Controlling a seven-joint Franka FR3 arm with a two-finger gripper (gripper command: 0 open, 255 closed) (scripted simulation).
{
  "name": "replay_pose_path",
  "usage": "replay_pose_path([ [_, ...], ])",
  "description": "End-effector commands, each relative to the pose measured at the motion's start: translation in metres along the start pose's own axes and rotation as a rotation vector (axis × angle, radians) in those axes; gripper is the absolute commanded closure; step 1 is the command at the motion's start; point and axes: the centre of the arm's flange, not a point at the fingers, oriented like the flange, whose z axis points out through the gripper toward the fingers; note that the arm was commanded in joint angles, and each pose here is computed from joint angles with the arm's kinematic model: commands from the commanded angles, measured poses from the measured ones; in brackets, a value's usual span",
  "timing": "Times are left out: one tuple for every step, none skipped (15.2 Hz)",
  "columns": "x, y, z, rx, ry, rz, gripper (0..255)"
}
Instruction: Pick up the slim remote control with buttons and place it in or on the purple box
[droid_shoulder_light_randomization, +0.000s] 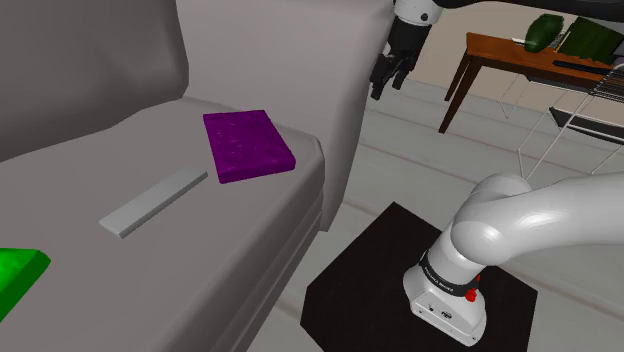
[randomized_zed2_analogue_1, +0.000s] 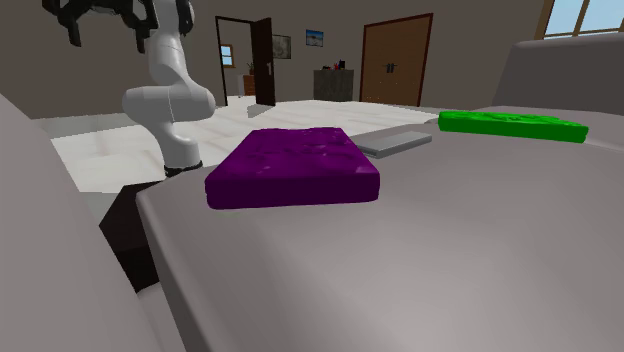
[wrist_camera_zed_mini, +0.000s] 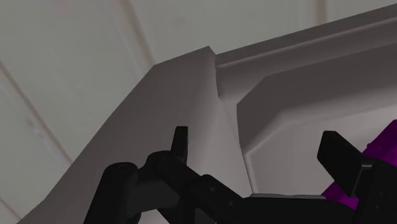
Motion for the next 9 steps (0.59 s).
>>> replay_pose_path([
  [0.000,0.000,0.000,0.000,0.000,0.000,0],
  [-0.002,-0.013,0.003,0.000,-0.004,0.024,0],
  [-0.004,-0.025,0.005,0.001,-0.007,0.048,0],
  [-0.006,-0.038,0.008,0.001,-0.011,0.072,0],
  [-0.007,-0.051,0.010,0.002,-0.014,0.096,0],
  [-0.008,-0.063,0.013,0.002,-0.018,0.119,0],
  [-0.008,-0.076,0.015,0.003,-0.022,0.143,0],
  [-0.009,-0.089,0.018,0.003,-0.025,0.167,0],
  [-0.009,-0.102,0.020,0.004,-0.029,0.191,0],
])
